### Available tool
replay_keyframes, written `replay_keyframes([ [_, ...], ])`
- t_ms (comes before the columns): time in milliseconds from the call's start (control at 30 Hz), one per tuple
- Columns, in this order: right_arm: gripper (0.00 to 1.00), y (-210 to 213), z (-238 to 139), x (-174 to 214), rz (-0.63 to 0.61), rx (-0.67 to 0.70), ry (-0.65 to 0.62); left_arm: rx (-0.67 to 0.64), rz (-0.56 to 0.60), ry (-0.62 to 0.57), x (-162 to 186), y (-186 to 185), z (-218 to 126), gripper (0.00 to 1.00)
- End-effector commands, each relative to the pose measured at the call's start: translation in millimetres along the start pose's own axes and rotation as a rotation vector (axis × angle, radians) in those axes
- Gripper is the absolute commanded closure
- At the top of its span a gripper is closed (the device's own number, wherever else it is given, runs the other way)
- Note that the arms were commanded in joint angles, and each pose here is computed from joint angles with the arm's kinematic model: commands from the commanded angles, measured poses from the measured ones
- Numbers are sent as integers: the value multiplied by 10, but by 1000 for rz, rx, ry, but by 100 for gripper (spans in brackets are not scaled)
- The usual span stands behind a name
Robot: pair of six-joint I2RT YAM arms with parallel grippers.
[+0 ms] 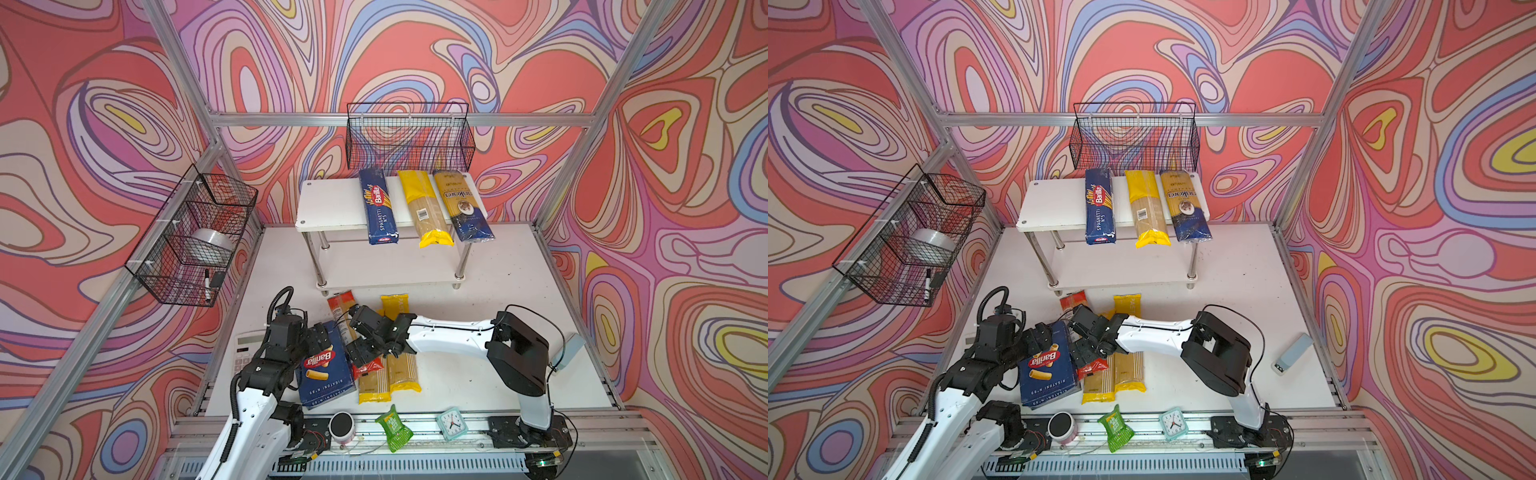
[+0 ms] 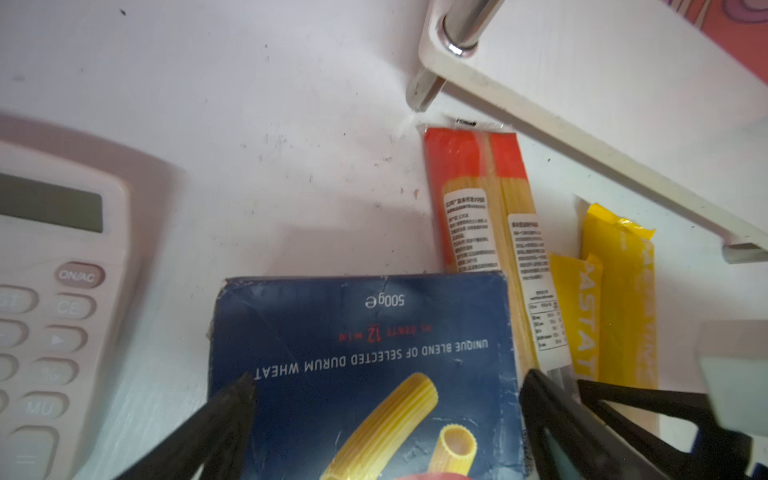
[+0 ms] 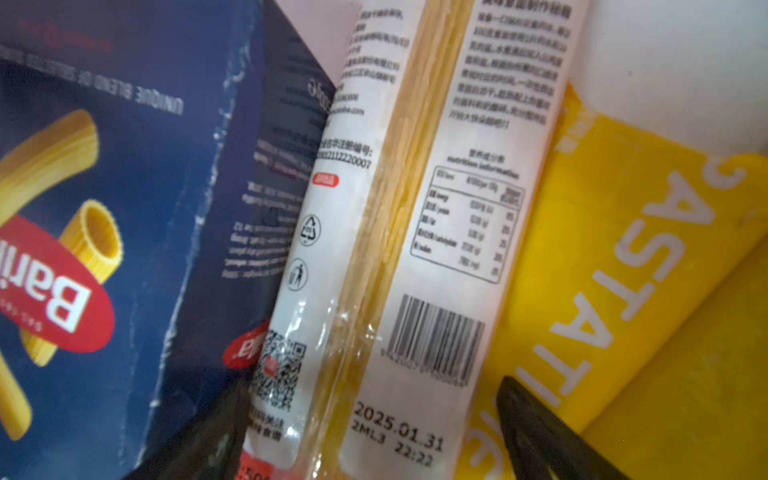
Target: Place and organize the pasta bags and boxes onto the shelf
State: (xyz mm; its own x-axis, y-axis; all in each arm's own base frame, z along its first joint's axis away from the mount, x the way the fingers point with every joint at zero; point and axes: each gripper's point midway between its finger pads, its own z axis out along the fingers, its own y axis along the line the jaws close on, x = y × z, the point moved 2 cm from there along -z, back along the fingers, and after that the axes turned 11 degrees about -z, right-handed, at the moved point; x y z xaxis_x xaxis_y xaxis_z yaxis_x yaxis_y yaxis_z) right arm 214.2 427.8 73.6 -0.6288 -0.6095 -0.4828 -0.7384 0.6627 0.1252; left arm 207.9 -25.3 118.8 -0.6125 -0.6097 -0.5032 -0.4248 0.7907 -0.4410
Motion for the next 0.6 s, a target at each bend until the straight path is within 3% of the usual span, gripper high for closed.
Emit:
replay_keyframes([
  [0,3,-35,65,40,10,57,22,16,-20,-6,1,-7,18,0],
  [567,2,-18,293,107,-11,214,117,22,-29,-23,46,59,79,0],
])
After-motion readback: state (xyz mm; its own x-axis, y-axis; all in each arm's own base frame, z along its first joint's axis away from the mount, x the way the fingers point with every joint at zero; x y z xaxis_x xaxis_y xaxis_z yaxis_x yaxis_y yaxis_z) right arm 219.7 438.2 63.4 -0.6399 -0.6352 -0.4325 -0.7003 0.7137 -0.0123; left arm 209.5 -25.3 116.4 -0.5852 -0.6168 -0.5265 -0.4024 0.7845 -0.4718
